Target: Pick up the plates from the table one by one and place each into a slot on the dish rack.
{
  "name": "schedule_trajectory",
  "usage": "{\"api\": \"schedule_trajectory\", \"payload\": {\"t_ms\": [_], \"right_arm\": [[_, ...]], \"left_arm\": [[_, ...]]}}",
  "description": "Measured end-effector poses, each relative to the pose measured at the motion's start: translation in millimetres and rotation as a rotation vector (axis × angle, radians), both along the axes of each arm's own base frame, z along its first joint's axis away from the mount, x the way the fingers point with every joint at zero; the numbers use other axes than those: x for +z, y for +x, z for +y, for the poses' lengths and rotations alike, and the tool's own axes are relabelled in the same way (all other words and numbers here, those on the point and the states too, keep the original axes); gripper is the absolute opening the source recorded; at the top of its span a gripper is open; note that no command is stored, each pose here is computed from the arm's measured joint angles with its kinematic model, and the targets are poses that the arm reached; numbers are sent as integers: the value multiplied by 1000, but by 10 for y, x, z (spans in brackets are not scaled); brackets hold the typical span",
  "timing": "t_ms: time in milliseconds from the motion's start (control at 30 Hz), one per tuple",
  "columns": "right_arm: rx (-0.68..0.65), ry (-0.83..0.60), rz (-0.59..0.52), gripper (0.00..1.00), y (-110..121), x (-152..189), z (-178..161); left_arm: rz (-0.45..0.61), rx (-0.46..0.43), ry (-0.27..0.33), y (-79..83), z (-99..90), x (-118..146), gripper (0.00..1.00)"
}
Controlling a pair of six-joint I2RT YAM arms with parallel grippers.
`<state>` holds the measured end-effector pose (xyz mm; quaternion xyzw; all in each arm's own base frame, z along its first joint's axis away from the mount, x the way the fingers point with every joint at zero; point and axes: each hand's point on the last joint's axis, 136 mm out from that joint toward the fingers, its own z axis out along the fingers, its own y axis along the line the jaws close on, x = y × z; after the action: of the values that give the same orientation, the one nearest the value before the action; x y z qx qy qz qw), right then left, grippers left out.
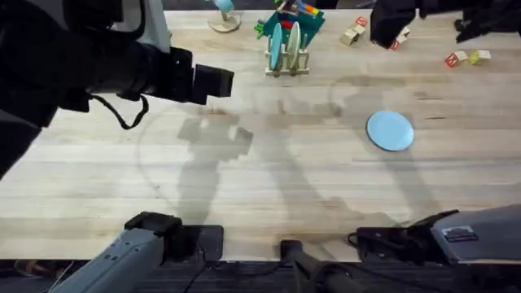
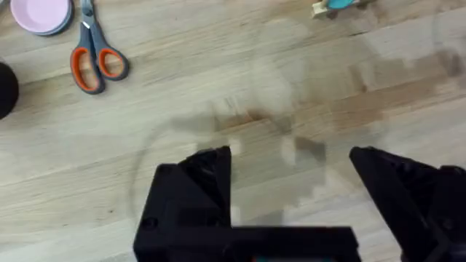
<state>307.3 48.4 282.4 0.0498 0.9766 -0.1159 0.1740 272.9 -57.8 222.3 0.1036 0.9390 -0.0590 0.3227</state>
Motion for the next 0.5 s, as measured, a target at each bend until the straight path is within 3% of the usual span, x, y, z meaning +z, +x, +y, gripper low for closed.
{"api": "schedule_trajectory", "payload": {"t_ms": [233, 500], "right_arm": [[-6, -1, 8, 994, -209, -229, -81], [-60, 52, -1, 994, -626, -320, -349]], "left_arm": [[0, -1, -1, -1, -3, 0, 993], [9, -19, -25, -21, -53, -3, 993]]}}
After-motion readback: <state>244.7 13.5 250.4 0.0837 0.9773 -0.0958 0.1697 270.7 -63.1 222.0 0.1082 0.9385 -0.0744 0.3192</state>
